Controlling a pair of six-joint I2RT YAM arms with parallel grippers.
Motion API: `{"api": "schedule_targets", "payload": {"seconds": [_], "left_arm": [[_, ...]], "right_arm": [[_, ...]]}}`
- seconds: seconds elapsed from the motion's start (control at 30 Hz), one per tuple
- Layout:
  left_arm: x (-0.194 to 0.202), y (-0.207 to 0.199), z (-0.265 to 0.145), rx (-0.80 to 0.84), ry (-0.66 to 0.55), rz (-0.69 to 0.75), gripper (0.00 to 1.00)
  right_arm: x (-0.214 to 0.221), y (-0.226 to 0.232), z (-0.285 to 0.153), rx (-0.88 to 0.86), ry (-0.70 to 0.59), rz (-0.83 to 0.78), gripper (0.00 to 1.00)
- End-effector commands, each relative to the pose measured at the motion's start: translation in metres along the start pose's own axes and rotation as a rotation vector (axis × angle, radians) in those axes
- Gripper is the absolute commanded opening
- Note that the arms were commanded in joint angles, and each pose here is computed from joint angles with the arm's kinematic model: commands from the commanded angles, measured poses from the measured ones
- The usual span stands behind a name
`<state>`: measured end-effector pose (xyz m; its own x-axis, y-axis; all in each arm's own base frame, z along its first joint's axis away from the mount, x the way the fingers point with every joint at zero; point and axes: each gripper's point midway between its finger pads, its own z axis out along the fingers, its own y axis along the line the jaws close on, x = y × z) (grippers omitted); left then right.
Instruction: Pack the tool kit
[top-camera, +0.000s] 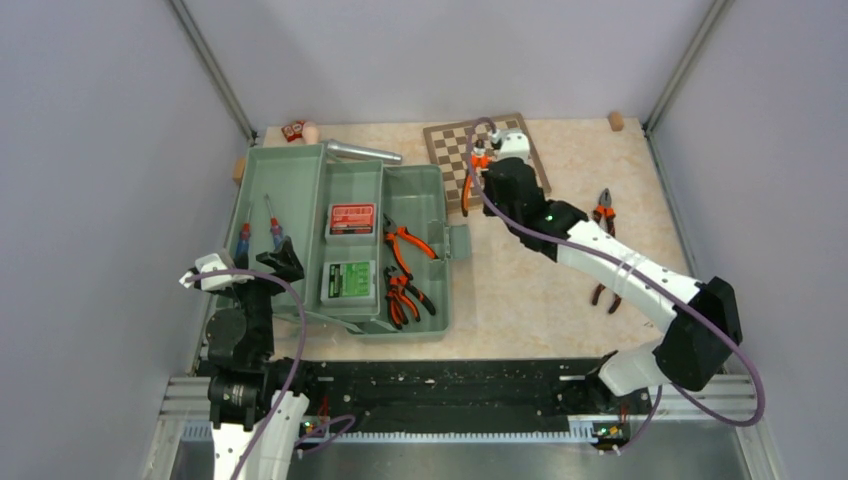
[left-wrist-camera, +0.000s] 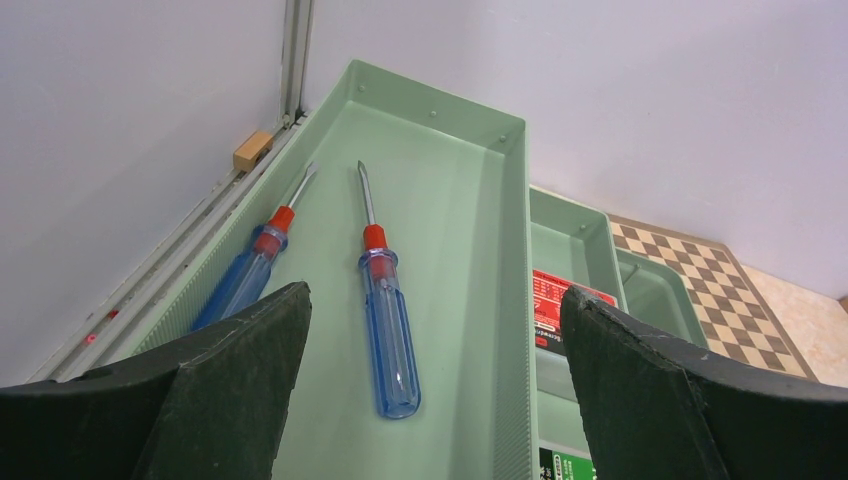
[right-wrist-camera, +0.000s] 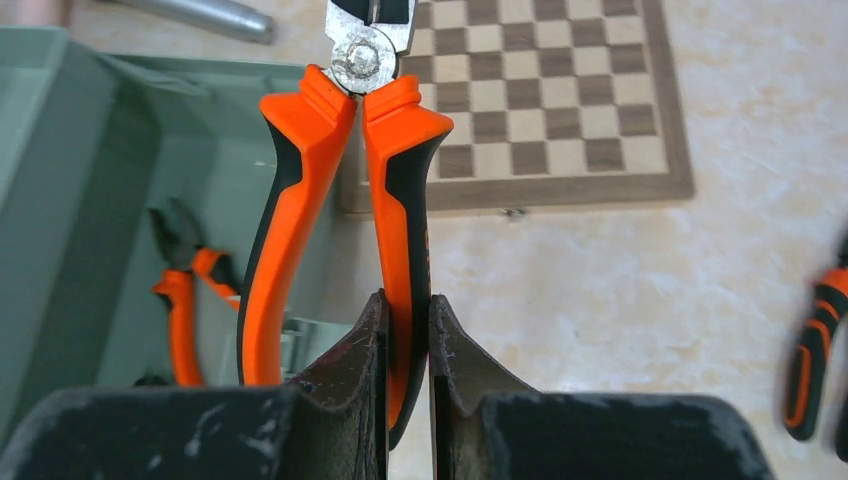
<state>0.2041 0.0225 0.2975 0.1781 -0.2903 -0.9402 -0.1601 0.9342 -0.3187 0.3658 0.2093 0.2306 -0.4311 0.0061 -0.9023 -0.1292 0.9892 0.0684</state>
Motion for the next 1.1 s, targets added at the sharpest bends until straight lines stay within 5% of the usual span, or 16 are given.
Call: {"api": "schedule_targets", "payload": {"seconds": [0.0,0.53,0.87,1.07], "left_arm": [[-0.006,-0.002,0.001,0.01,-0.024,-0.008,0.99],[-0.008,-0.003,-0.001,0.014,-0.035,-0.011,0.99],[-0.009,-0.003,-0.002,0.016,-0.038,-0.013,0.99],[-0.009,-0.003,-0.002,0.016,-0.041,-0.013,0.99]], "right_arm": [[-0.047,0.063,-0.012,-0.121,-0.132,-0.006,0.0],[0.032,0.196,0.026,-0.318,0.054,-0.096,0.0],[0.086,0.198,0.071,-0.185,0.166,-0.104,0.0],[0.095,0.191,0.074,-0.148,0.184,-0.108,0.18]]}}
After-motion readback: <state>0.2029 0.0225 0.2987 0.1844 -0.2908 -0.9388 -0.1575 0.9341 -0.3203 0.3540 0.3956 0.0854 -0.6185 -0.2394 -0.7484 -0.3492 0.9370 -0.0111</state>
